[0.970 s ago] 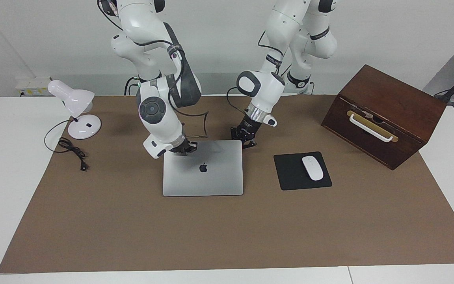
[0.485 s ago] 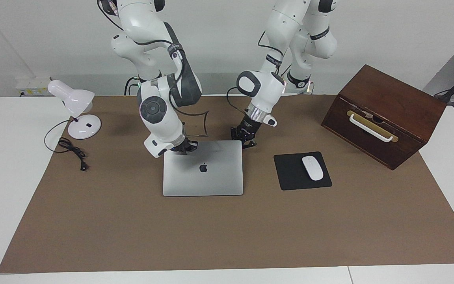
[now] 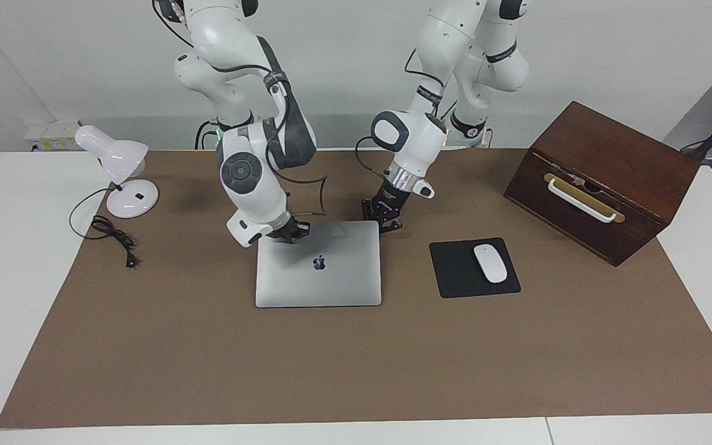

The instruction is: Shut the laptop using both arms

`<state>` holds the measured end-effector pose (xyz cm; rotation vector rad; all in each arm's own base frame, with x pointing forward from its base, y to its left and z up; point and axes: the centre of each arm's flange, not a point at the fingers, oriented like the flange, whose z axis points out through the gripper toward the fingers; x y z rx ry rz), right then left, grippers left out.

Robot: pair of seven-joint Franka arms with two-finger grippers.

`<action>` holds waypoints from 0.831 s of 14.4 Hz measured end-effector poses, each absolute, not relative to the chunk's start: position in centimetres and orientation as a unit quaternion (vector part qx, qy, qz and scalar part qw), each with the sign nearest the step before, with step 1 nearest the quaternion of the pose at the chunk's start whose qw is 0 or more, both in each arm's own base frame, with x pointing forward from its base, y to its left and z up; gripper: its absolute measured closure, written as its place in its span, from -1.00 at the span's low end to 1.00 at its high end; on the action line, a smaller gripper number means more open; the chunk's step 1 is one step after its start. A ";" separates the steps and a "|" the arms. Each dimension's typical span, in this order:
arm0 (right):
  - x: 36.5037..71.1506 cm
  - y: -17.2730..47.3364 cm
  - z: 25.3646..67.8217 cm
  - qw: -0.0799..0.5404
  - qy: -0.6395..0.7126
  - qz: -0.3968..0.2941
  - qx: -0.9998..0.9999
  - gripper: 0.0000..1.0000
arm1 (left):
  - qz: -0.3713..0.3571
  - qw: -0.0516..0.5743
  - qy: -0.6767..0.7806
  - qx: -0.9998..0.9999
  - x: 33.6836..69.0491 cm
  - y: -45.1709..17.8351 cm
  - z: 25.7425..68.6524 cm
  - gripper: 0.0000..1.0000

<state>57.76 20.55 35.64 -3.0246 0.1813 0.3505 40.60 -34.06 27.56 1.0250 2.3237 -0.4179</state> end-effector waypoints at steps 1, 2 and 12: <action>57.7 20.5 35.6 0.046 0.060 0.115 -0.991 0.98 | -0.156 0.280 0.867 0.382 40.6 -34.1 27.6 0.98; 57.7 20.5 35.6 0.045 0.060 0.115 -0.991 0.98 | -0.156 0.280 0.867 0.382 40.6 -34.1 27.6 0.98; 57.4 20.5 35.5 0.046 0.059 0.117 -0.990 0.98 | -0.155 0.280 0.867 0.382 40.6 -34.0 27.5 0.98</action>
